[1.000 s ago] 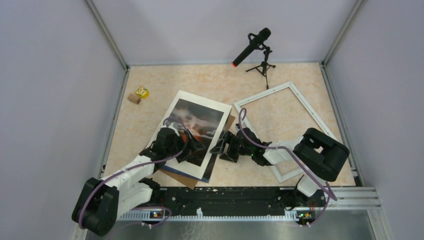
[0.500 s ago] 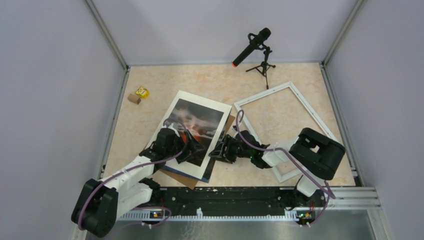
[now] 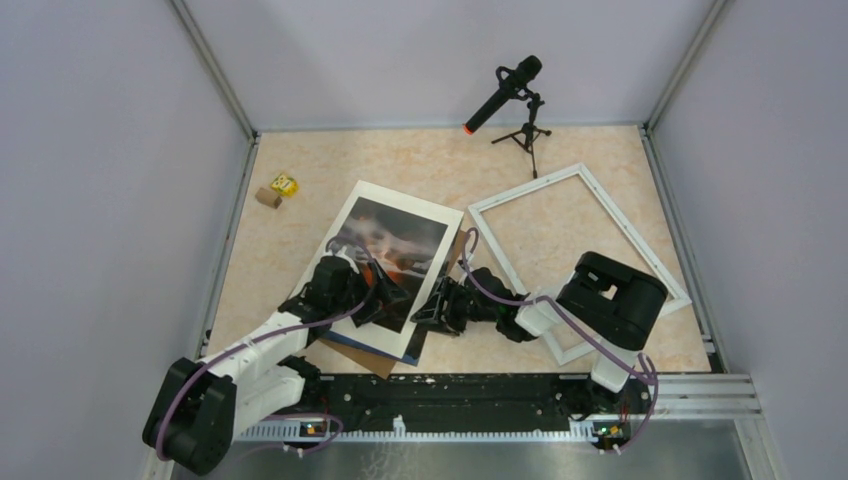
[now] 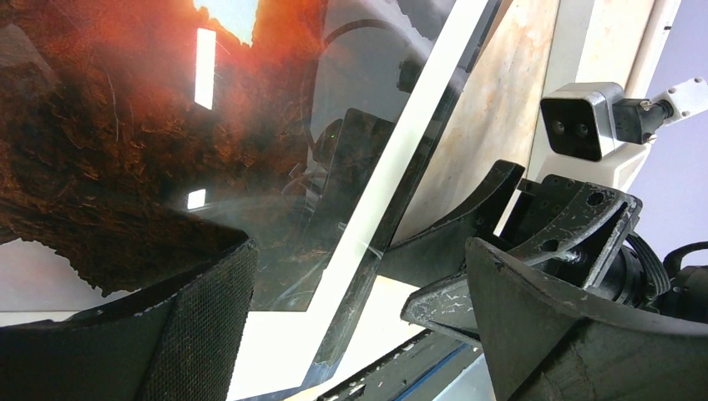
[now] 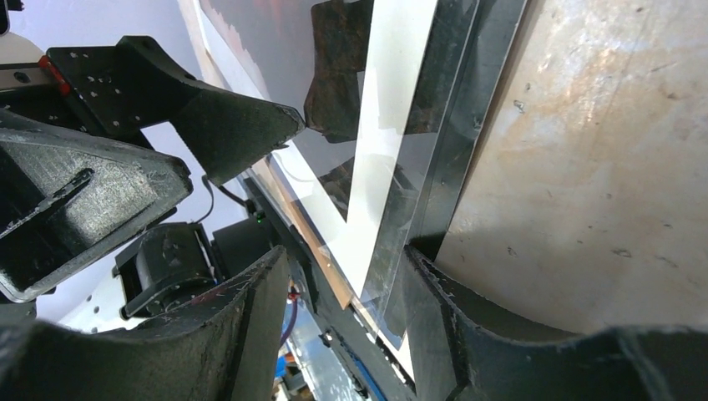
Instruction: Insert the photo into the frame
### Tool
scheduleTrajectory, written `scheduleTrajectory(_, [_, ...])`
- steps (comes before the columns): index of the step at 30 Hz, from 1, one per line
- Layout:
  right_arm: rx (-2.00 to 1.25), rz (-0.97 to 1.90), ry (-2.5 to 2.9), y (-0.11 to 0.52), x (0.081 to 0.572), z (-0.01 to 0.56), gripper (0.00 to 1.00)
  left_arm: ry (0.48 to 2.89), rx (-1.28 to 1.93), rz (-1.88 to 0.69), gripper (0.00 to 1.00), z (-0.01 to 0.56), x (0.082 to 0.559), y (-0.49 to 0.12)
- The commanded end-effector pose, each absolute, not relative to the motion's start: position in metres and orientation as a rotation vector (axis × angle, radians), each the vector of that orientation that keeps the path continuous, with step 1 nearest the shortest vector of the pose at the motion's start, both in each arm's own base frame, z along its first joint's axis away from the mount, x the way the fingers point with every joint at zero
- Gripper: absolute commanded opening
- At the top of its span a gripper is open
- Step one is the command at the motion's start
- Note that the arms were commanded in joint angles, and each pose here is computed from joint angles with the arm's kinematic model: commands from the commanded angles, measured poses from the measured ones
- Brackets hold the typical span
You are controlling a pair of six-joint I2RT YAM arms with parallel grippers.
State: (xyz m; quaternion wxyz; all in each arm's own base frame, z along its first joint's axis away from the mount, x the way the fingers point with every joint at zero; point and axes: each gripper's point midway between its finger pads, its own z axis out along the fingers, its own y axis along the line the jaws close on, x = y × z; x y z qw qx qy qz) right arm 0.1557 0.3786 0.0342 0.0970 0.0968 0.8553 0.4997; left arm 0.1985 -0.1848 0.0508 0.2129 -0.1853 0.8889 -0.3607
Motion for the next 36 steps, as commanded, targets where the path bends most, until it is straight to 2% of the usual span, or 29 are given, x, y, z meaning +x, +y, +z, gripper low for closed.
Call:
scheduleTrajectory(1, [0.257, 1.509, 2.500, 0.390, 0.156, 0.040, 0.53, 2.630, -0.571, -0.868, 0.98, 0.013, 0.168, -0.168])
scheduleTrajectory(11, [0.253, 1.432, 2.505, 0.384, 0.160, 0.036, 0.56, 2.614, -0.477, -0.903, 0.98, 0.022, 0.173, -0.174])
scheduleTrajectory(17, [0.261, 1.404, 2.505, 0.381, 0.164, 0.031, 0.56, 2.577, -0.369, -0.708, 0.98, 0.050, 0.198, -0.158])
scheduleTrajectory(26, [0.265, 1.441, 2.488, 0.381, 0.164, 0.029, 0.56, 2.477, -0.535, -0.439, 0.98, 0.059, 0.212, -0.110])
scheduleTrajectory(30, [0.259, 1.458, 2.476, 0.385, 0.166, 0.032, 0.56, 2.456, -0.616, -0.437, 0.98, 0.052, 0.208, -0.105])
scheduleTrajectory(36, [0.256, 1.467, 2.467, 0.384, 0.165, 0.036, 0.56, 2.570, -0.642, -0.556, 0.98, 0.029, 0.186, -0.122])
